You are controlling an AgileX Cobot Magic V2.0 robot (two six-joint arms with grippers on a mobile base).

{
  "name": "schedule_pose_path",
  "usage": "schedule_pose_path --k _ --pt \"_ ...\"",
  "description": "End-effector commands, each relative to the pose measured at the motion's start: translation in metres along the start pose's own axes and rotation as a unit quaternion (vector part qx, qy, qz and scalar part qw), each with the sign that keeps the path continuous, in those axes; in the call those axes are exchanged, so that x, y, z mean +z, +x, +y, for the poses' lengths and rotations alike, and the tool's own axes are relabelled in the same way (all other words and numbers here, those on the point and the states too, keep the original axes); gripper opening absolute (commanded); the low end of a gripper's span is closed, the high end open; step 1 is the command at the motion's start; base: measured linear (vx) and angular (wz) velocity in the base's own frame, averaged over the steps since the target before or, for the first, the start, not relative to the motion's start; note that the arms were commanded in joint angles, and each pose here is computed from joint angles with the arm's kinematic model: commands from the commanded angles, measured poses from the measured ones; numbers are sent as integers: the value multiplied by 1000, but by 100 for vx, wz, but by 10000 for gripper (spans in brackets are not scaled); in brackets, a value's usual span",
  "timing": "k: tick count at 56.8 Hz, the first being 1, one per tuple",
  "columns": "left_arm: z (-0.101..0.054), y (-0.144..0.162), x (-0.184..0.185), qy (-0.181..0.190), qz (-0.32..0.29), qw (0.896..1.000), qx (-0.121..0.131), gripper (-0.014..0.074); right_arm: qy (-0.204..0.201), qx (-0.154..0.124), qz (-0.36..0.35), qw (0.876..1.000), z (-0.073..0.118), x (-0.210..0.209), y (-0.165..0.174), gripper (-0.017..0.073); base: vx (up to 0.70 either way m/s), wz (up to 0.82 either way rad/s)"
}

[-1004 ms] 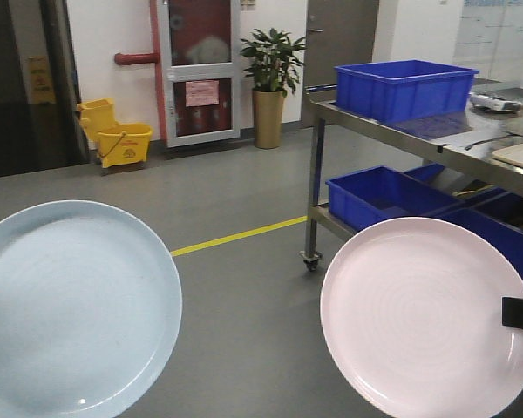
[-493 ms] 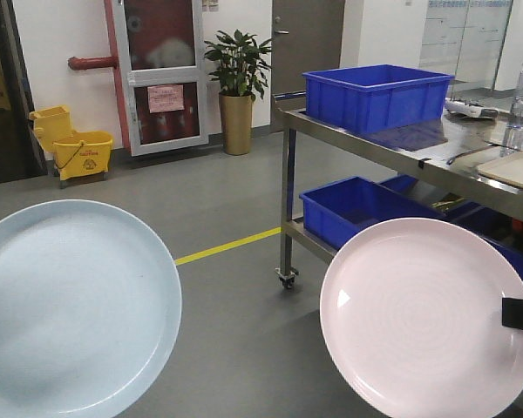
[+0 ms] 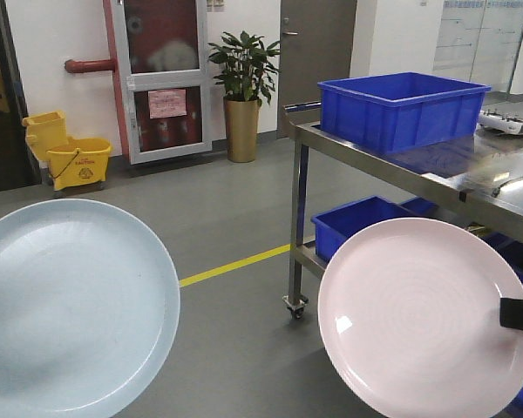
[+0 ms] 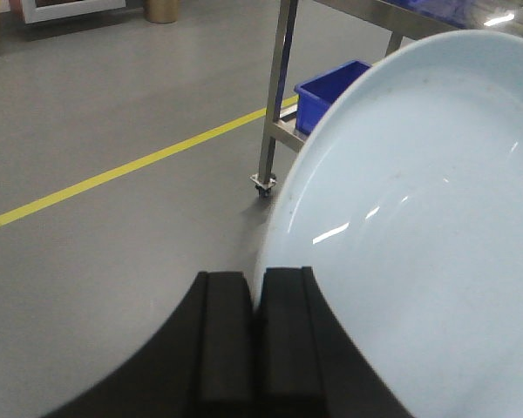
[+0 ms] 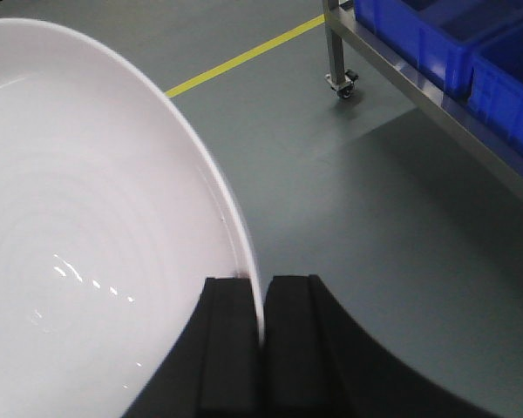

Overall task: Grab plate from conveyor and place on tray
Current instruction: 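Carry both plates while the base drives to the steel table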

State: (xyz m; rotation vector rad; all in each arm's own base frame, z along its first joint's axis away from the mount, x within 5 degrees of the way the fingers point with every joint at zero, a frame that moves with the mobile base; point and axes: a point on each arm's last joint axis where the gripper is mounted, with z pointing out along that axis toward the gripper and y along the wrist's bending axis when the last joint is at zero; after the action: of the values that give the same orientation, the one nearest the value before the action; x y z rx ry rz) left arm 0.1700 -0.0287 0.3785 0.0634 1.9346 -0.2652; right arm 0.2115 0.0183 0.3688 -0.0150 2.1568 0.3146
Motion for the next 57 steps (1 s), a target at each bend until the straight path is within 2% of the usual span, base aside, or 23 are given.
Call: schedule_pose_path --k 1,20,57 --pt "-3 -16 -8 6 -60 998 -9 -6 1 -1 -57 998 3 -10 -14 -9 49 -10" --pt "-3 -16 -8 6 -61 998 -9 -6 1 -1 -57 998 3 -10 -14 -9 50 -23" --pt "-3 -16 -8 6 -60 998 -9 -6 1 -1 -57 998 3 -10 -14 -9 49 -42"
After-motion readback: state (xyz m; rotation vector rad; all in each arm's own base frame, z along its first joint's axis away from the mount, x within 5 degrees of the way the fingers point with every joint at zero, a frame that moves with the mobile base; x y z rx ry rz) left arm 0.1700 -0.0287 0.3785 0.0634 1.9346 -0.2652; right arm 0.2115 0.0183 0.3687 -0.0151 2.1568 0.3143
